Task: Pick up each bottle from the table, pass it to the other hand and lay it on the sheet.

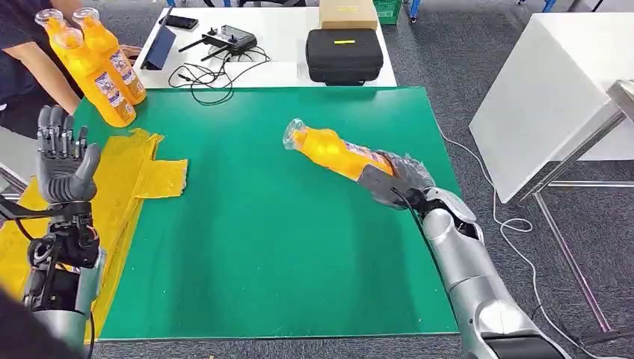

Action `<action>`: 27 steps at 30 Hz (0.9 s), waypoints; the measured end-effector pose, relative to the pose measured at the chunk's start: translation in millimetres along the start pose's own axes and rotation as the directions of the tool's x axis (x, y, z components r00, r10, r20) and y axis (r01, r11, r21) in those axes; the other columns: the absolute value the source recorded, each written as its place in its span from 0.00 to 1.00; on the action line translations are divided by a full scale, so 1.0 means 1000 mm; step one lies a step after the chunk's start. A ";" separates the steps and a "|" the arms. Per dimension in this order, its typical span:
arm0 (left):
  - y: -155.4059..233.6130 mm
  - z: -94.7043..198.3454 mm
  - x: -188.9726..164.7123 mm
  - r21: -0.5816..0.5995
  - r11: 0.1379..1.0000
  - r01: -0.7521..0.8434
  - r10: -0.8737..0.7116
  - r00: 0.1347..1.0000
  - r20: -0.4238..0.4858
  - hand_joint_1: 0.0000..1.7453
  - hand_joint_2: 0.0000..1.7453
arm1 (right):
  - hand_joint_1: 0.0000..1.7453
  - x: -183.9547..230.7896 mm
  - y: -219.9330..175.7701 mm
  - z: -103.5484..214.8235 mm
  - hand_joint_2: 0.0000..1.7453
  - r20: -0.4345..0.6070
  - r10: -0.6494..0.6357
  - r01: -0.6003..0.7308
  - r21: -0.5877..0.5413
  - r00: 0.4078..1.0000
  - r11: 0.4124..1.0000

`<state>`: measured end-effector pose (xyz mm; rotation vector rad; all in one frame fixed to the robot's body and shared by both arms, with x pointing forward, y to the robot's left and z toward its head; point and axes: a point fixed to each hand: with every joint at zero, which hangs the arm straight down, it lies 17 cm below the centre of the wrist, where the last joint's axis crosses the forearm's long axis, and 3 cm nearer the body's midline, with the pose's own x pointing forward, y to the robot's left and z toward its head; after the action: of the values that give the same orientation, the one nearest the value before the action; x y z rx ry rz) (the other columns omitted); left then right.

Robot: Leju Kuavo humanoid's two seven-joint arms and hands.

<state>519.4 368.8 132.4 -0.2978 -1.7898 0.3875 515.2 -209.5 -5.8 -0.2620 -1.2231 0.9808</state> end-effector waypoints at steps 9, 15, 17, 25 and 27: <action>-0.031 0.004 -0.022 -0.076 0.984 -0.164 0.158 0.984 -0.085 0.00 1.00 | 1.00 0.055 -0.024 -0.017 1.00 0.094 0.008 -0.004 -0.048 0.996 0.999; -0.041 0.008 -0.029 -0.104 0.972 -0.210 0.197 0.973 -0.120 0.00 1.00 | 1.00 0.063 -0.024 -0.018 1.00 0.114 -0.009 0.015 -0.051 0.993 0.999; -0.054 0.010 -0.036 -0.122 0.966 -0.228 0.211 0.968 -0.137 0.00 1.00 | 1.00 0.081 -0.023 -0.022 1.00 0.143 -0.029 0.037 -0.056 0.989 0.998; -0.147 0.025 -0.074 -0.203 0.950 -0.238 0.192 0.956 -0.221 0.00 1.00 | 1.00 0.170 0.016 -0.036 1.00 0.187 -0.127 0.134 -0.025 0.974 0.991; -0.174 0.025 -0.079 -0.231 0.941 -0.247 0.192 0.952 -0.236 0.00 1.00 | 1.00 0.184 0.028 -0.036 1.00 0.182 -0.159 0.163 -0.003 0.970 0.987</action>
<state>515.2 176.5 128.7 -0.7046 -1.6011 0.2679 534.5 -44.1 85.0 -0.0862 -1.3965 0.8669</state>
